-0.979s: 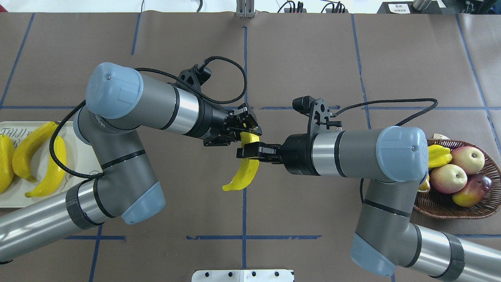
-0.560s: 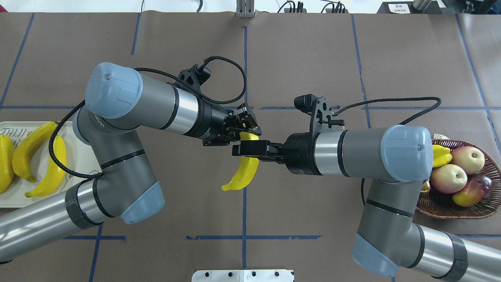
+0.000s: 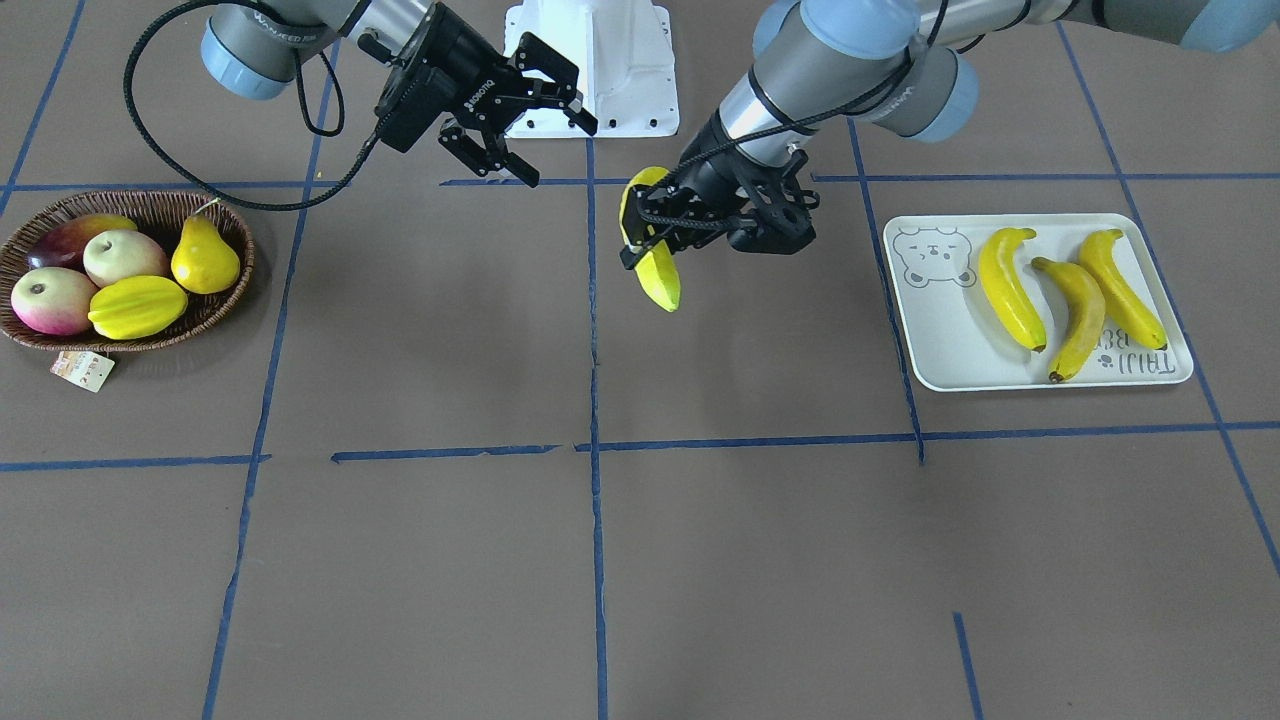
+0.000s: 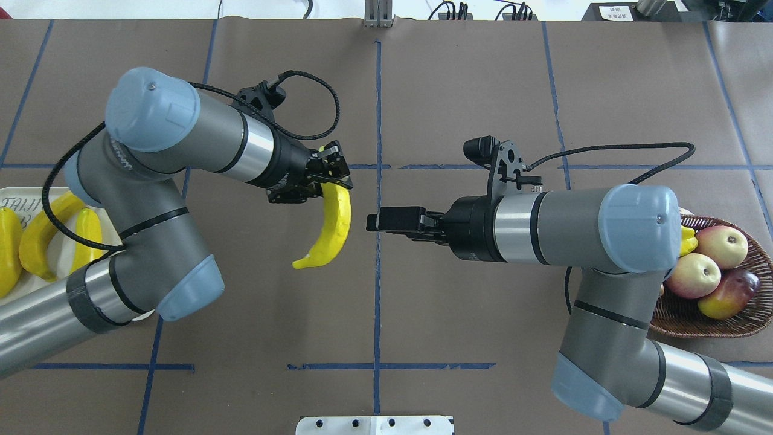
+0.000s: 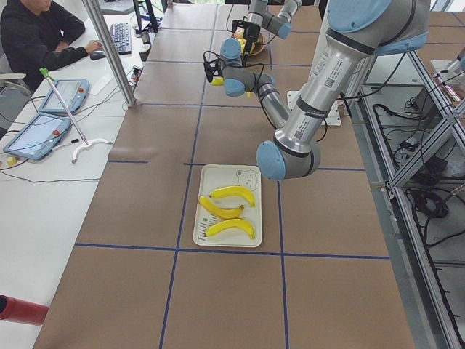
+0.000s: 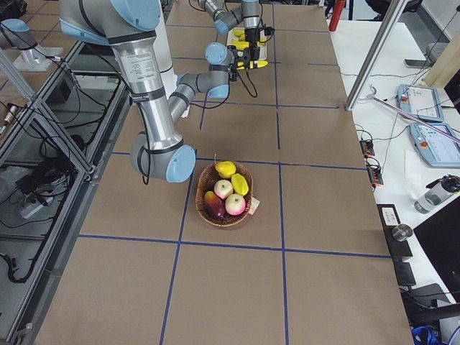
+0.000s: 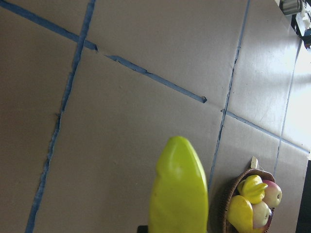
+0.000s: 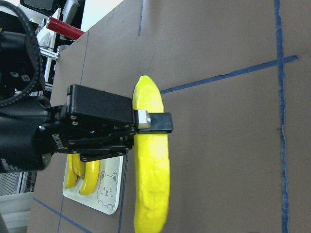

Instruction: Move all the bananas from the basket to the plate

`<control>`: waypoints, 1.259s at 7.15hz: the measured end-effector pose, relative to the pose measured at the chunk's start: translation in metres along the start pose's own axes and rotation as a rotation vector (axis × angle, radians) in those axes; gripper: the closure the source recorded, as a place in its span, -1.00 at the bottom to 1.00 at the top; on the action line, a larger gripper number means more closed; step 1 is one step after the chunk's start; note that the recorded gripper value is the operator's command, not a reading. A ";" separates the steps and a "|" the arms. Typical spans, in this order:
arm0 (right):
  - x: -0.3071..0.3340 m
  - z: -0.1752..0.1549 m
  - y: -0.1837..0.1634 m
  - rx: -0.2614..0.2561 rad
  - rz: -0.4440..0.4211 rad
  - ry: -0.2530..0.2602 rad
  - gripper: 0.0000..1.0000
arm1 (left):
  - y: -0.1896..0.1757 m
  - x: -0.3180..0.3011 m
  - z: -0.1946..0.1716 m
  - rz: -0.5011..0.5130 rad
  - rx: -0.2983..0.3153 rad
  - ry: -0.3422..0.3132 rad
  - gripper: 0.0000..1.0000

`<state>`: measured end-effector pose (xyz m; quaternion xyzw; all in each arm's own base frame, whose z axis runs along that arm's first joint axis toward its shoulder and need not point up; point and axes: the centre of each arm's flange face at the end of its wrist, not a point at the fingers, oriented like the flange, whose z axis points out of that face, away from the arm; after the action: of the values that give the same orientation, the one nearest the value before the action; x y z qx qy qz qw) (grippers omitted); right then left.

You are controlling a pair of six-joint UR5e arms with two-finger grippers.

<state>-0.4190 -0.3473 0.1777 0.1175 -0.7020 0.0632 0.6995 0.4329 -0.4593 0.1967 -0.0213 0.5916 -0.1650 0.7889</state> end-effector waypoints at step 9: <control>0.050 -0.081 -0.089 0.056 0.040 0.196 -1.00 | -0.088 -0.305 -0.041 0.093 0.069 -0.479 -1.00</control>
<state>-0.3173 -0.4167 0.2217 0.1162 -0.6302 0.1081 0.7600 0.2992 -0.4486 0.4870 -0.0057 0.3819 -0.1386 0.9137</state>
